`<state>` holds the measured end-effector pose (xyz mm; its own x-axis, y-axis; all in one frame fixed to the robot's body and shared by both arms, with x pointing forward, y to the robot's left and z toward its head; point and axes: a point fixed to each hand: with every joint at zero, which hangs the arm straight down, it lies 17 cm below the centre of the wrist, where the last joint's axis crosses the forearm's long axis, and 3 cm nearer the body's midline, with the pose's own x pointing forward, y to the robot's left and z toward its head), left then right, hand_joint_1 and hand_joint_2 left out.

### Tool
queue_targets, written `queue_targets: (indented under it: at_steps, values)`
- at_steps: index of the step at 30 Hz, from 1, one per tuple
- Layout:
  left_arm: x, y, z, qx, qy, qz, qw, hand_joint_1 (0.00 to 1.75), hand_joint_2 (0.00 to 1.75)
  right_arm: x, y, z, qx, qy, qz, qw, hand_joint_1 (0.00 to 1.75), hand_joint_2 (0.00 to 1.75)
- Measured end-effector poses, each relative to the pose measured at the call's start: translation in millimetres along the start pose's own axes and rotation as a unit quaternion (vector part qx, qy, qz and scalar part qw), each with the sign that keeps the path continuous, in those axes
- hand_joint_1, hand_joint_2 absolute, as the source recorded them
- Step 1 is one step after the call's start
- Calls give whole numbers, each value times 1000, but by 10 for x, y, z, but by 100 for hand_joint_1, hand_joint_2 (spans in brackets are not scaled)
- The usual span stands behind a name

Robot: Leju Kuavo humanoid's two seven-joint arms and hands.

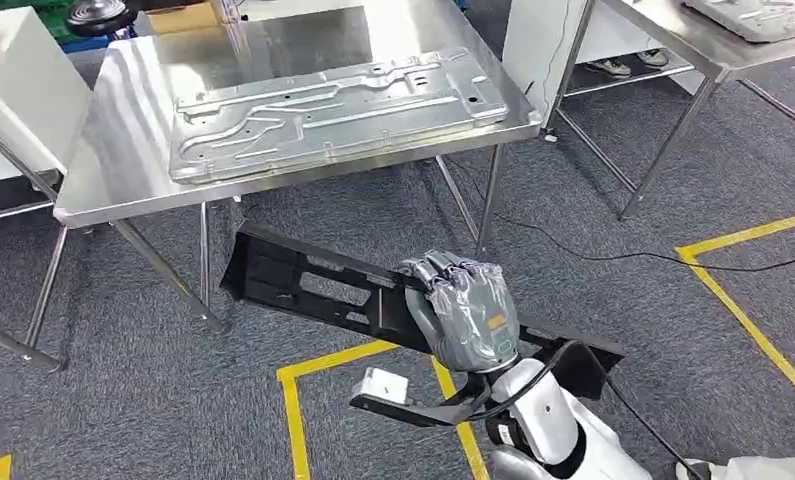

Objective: Take the parts from the cabinet and place them on the table.

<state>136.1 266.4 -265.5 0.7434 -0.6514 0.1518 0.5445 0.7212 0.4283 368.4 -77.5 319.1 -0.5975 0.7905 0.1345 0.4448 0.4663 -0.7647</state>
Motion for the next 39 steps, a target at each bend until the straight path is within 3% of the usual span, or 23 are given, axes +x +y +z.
queue_targets:
  at_steps: [39]
  values:
    - [97,98,-22,13,-4,5,1000,0,175,13,-53,-13,7,-4,5,1000,175,175]
